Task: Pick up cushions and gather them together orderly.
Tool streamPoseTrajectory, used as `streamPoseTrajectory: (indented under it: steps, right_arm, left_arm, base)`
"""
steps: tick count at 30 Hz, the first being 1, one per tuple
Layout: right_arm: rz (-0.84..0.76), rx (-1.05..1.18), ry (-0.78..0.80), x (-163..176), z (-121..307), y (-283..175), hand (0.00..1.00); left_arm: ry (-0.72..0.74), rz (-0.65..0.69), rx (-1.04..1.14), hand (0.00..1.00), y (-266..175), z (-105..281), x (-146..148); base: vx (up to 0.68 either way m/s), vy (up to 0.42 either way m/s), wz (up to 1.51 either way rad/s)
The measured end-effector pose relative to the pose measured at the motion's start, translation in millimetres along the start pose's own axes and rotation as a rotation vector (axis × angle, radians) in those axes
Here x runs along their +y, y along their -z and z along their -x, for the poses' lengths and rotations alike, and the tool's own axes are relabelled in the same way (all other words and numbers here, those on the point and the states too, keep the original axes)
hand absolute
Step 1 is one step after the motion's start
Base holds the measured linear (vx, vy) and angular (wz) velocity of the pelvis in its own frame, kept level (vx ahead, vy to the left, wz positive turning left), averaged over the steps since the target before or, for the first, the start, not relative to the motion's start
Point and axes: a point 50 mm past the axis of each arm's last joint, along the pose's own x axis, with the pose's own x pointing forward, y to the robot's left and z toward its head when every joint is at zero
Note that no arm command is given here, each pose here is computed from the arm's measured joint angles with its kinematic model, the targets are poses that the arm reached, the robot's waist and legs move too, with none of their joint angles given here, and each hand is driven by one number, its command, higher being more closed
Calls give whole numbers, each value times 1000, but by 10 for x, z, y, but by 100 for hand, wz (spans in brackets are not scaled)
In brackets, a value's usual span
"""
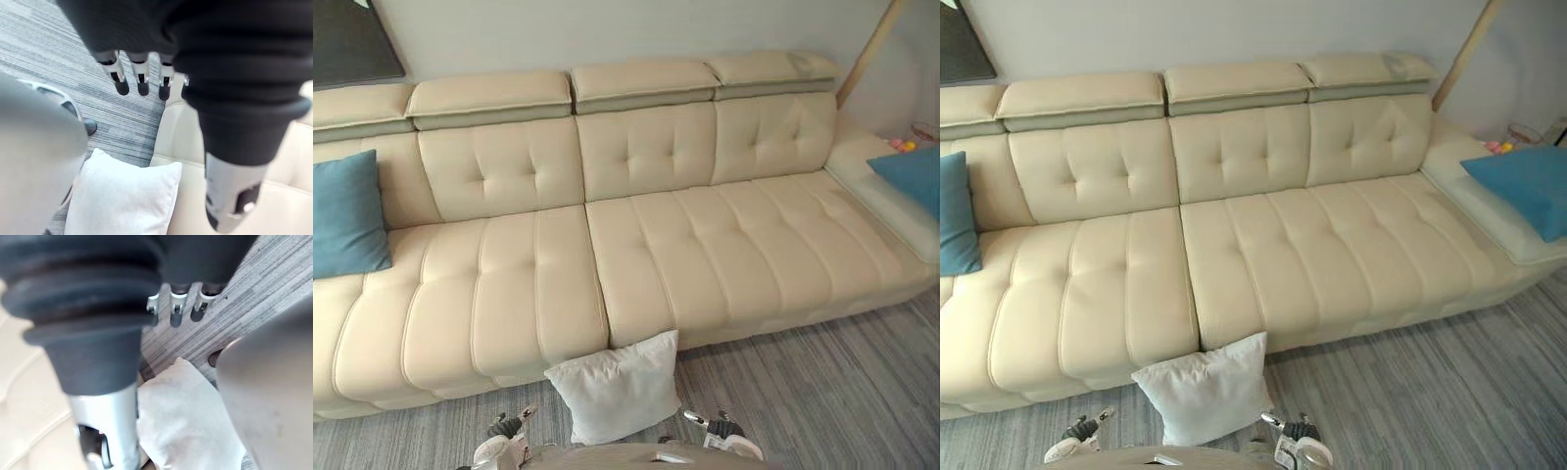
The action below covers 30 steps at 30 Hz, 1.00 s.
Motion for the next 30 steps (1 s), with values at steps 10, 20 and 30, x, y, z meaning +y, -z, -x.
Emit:
streamPoseTrajectory:
  steps: [10,20,30]
  right_arm:
    - [317,-519,-159,679,139,-1398,0]
    - [367,-896,-117,940,573,-2618,0]
    - [381,-1262,24,797,1381,-3845,0]
  left_arm:
    - [108,-59,-278,0,-880,47,-549]
    - [153,28,-571,0,-1811,304,-743]
    - [217,278,-893,0,-2986,863,-585]
  base:
    - [-167,3,-11]
    - [-139,-1,-7]
    - [-76,-28,4]
